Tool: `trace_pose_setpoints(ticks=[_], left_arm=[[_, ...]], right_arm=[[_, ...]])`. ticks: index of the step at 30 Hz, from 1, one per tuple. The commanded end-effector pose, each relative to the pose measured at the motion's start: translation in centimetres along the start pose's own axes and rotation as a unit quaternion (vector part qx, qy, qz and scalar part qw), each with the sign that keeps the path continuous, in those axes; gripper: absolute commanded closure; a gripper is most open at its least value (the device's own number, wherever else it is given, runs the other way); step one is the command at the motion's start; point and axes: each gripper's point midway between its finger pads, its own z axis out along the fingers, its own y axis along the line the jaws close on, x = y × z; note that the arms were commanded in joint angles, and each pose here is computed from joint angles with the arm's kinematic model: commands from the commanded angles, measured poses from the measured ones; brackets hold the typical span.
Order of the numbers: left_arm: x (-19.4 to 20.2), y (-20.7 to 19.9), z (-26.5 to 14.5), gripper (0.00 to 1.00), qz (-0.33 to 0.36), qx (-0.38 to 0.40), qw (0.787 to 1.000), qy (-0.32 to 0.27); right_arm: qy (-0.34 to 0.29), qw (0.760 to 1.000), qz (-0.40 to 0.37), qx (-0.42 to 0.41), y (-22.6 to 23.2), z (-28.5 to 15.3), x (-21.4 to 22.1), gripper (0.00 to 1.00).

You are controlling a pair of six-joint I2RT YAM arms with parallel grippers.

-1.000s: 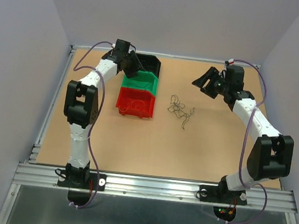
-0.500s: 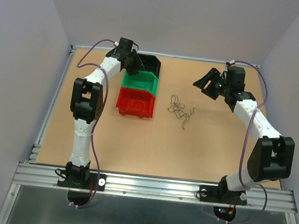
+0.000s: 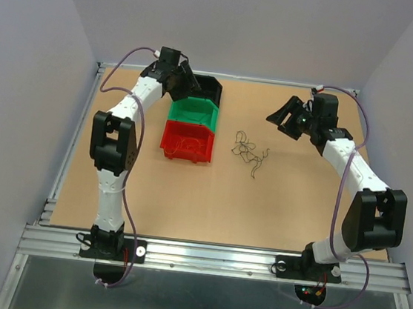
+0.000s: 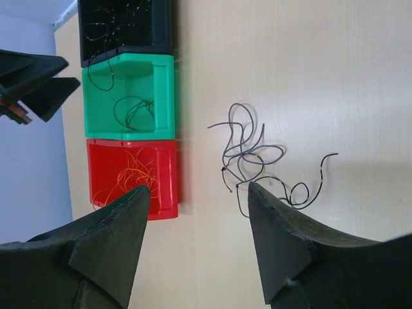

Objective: Untangle the cables

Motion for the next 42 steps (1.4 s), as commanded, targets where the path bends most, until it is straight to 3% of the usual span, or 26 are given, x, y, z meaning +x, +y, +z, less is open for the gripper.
trace_pose_setpoints(ticks=[1, 11, 28, 31, 32, 36, 42], left_arm=[[-1.9, -2.7, -6.0, 0.28, 0.02, 0.035, 0.998, -0.043], [1.5, 0.1, -5.7, 0.27, -0.005, 0.021, 1.0, -0.016], [-0.4, 0.9, 0.7, 0.39, 0.025, -0.018, 1.0, -0.002], [-0.9, 0.6, 0.9, 0.52, 0.027, -0.013, 1.0, -0.005], [-1.1, 0.5, 0.8, 0.65, 0.027, -0.011, 1.0, -0.008], [-1.6, 0.1, 0.5, 0.88, 0.028, -0.005, 0.999, -0.016], [-2.5, -0.3, 0.1, 0.96, 0.022, -0.001, 0.999, -0.026]], right_arm=[[-0.009, 1.0, -0.015, -0.015, 0.4, -0.8, -0.3, 0.32], [0.001, 1.0, -0.015, -0.019, 0.4, -0.3, -0.1, 0.32], [0.004, 0.999, -0.025, -0.028, 0.9, -0.1, -0.4, 0.32], [0.003, 0.999, -0.026, -0.028, 1.0, -0.1, -0.6, 0.32], [0.003, 0.999, -0.027, -0.028, 1.0, -0.1, -0.6, 0.32], [0.003, 0.999, -0.026, -0.026, 0.8, 0.0, -0.6, 0.32], [0.006, 0.999, -0.025, -0.025, 0.6, 0.0, -0.4, 0.32]])
